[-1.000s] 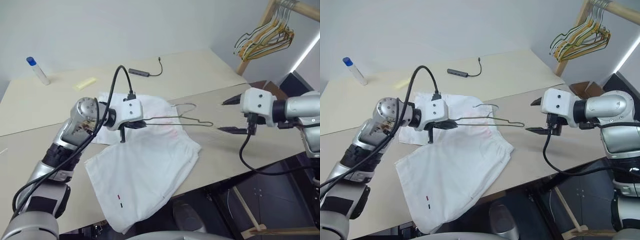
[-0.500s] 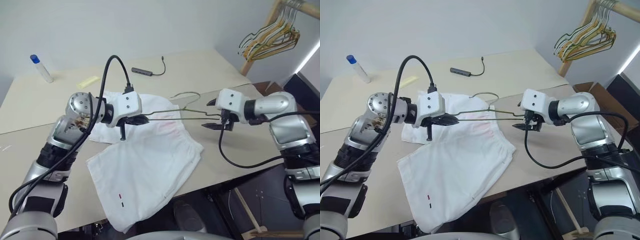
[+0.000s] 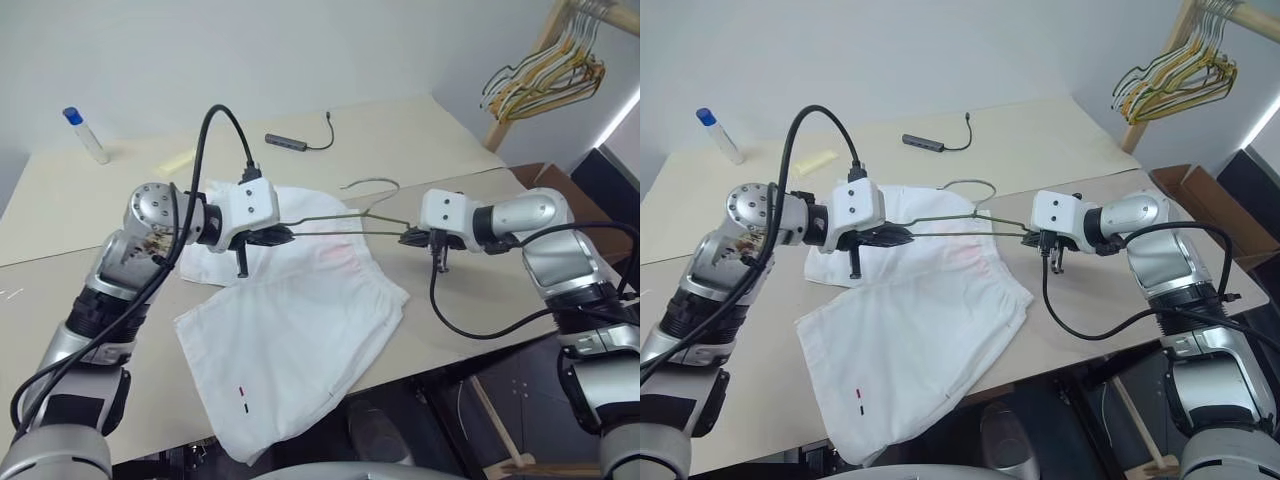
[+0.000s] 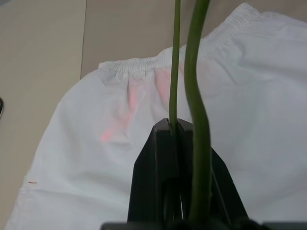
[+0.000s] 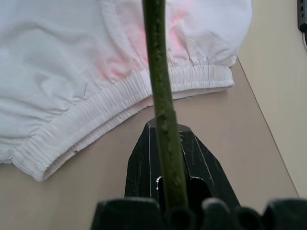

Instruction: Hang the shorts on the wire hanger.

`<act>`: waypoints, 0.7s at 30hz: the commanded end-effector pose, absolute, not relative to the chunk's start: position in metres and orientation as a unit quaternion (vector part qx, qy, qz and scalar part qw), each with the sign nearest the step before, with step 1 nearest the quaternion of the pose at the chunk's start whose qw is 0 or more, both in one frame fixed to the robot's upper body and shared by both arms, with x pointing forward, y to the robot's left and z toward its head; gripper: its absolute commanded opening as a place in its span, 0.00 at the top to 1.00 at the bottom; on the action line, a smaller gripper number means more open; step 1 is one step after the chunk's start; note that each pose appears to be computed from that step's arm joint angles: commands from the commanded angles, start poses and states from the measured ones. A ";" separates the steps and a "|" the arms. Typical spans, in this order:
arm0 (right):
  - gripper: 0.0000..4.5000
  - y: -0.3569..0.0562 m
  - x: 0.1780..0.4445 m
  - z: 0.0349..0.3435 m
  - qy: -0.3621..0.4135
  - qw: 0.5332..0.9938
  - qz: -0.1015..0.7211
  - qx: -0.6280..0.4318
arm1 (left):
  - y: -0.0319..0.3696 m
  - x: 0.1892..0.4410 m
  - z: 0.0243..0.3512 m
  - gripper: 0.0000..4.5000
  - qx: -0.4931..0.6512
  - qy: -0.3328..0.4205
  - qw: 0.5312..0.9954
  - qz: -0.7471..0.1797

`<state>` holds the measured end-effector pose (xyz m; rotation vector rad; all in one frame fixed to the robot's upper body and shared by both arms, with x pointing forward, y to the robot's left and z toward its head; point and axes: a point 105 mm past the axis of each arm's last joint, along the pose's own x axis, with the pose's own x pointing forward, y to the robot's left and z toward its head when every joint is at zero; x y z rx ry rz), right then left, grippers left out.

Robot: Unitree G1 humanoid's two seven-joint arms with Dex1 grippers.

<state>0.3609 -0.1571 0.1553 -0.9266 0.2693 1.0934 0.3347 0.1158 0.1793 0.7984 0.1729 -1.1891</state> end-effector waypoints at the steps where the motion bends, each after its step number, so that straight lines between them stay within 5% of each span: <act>1: 1.00 -0.160 0.357 0.175 0.090 0.751 0.497 -0.426 | 0.111 0.328 0.188 0.94 0.379 0.035 0.731 -0.566; 6: 1.00 -0.168 0.341 0.173 0.099 0.752 0.510 -0.406 | 0.118 0.324 0.190 0.63 0.373 -0.006 0.708 -0.600; 15: 1.00 -0.204 0.289 0.155 0.174 0.821 0.478 -0.259 | 0.145 0.349 0.217 0.02 0.294 -0.060 0.800 -0.519; 18: 1.00 -0.221 0.269 0.137 0.237 0.850 0.441 -0.164 | 0.148 0.344 0.228 0.01 0.210 -0.097 0.842 -0.487; 21: 1.00 -0.236 0.254 0.117 0.316 0.861 0.397 -0.043 | 0.143 0.315 0.225 0.01 0.162 -0.098 0.823 -0.535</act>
